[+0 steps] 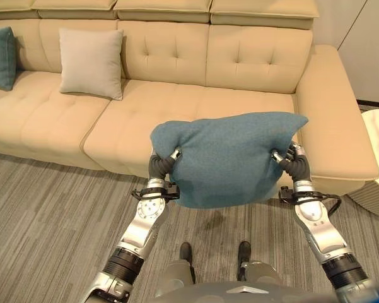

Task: Pick up all the scattered cushions and arrange them neatly on the sofa.

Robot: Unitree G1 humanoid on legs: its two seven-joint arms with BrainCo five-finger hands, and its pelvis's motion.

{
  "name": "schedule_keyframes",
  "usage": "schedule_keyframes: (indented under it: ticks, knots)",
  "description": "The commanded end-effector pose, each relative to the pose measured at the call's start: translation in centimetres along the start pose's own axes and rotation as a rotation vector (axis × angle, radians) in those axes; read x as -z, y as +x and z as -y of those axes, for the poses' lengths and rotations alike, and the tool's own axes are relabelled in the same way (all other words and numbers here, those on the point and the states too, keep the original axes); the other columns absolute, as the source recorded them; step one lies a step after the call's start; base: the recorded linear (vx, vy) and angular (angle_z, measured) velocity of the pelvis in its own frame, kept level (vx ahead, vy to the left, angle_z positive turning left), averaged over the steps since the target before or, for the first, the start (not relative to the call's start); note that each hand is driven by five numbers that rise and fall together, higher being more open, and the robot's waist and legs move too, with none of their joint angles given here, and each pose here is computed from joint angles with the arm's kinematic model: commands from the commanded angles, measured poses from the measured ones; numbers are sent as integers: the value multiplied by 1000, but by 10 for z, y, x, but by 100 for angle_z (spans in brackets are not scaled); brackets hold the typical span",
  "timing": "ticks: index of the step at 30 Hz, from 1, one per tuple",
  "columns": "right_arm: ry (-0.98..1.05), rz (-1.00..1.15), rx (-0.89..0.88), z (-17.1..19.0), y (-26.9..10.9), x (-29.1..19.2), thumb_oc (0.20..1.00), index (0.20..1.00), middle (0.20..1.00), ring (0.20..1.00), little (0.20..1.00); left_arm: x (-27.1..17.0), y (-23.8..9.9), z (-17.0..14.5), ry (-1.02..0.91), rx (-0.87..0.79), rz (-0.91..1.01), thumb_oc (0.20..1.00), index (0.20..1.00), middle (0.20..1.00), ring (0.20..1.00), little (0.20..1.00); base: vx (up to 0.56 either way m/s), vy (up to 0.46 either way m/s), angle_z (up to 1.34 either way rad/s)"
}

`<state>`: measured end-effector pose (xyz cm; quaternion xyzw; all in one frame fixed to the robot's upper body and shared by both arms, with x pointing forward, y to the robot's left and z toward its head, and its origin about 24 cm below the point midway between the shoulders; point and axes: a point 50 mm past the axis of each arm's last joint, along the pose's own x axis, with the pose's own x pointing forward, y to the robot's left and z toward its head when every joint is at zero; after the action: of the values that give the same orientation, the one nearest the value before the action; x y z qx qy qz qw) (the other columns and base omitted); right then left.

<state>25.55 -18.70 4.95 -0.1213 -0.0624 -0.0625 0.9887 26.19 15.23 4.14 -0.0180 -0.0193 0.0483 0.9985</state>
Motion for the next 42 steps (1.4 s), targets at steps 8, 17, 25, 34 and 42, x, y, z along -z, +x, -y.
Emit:
schedule_keyframes:
  ticks: [8,17,25,34,42]
  knots:
    - [118,325,-107,-28,5,-66,200,200,200,200,200,-39,-5,-3,14,67,215,200,200,200,200,200,200,262,-61]
    - [70,328,-66,-14,4,-63,200,200,200,200,200,-39,-4,17,-75,130,213,200,200,200,200,200,280,-151,39]
    - [79,295,-40,-7,3,-57,200,200,200,200,200,-38,-1,20,-55,142,197,200,200,200,200,200,155,-46,18]
    - [88,301,-51,-14,3,-59,200,200,200,200,200,-38,-4,12,-43,126,202,200,200,200,200,200,199,127,-32]
    - [106,318,-97,-26,4,-64,200,200,200,200,200,-43,-5,0,-8,97,225,200,200,200,200,200,94,152,-31]
